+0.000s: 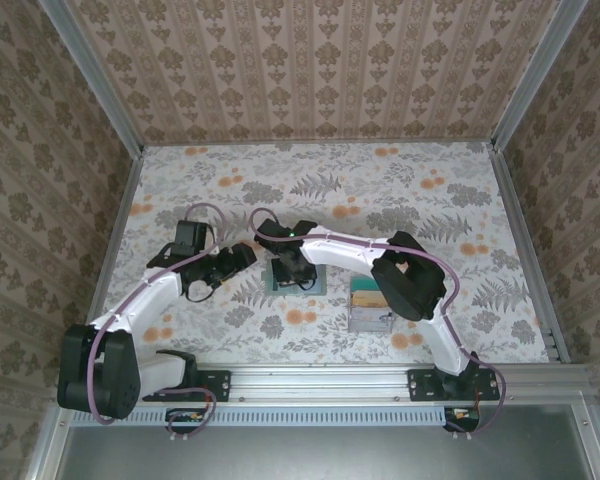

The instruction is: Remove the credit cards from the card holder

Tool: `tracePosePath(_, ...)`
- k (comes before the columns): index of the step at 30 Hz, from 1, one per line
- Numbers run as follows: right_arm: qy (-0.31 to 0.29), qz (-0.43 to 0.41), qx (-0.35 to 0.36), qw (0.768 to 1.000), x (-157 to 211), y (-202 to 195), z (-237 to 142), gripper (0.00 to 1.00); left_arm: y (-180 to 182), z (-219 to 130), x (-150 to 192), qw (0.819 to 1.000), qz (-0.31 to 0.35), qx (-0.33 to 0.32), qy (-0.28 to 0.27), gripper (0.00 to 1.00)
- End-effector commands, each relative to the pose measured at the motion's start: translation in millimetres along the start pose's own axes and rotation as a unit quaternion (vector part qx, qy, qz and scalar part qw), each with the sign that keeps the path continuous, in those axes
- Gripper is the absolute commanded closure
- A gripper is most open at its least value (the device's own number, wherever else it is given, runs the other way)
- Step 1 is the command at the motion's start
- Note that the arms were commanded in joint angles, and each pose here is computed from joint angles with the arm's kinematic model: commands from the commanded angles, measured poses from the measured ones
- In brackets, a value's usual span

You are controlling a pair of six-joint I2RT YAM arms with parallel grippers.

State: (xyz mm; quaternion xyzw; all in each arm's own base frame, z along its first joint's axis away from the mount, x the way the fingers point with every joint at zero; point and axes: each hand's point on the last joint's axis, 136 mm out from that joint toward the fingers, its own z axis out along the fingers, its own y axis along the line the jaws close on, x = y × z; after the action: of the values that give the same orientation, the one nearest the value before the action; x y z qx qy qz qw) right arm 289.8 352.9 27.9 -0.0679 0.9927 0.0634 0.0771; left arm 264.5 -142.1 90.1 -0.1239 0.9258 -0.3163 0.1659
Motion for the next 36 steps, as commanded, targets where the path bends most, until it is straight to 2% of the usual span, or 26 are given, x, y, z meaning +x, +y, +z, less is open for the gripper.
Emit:
tracePosePath(1, -0.021, 0.008, 0.015, 1.000, -6, -14, -17, 0.75, 0, -2, 3, 1.000, -0.007, 0.008, 0.001, 0.19)
tracePosePath(6, -0.027, 0.023, 0.032, 0.999, -7, -29, -21, 0.68, -1, -3, 3, 1.000, -0.007, 0.009, 0.000, 0.19)
tracePosePath(8, -0.027, 0.028, 0.040, 0.998, -7, -36, -21, 0.63, -1, -3, 3, 1.000, -0.007, 0.009, 0.000, 0.19)
tracePosePath(16, -0.024, 0.041, 0.054, 0.997, -1, -51, -21, 0.62, -2, -3, 4, 1.000, -0.004, 0.011, 0.001, 0.19)
tracePosePath(36, -0.076, 0.087, 0.068, 0.991, 1, -90, -67, 0.57, -8, 3, 7, 1.000, 0.007, 0.018, 0.012, 0.20)
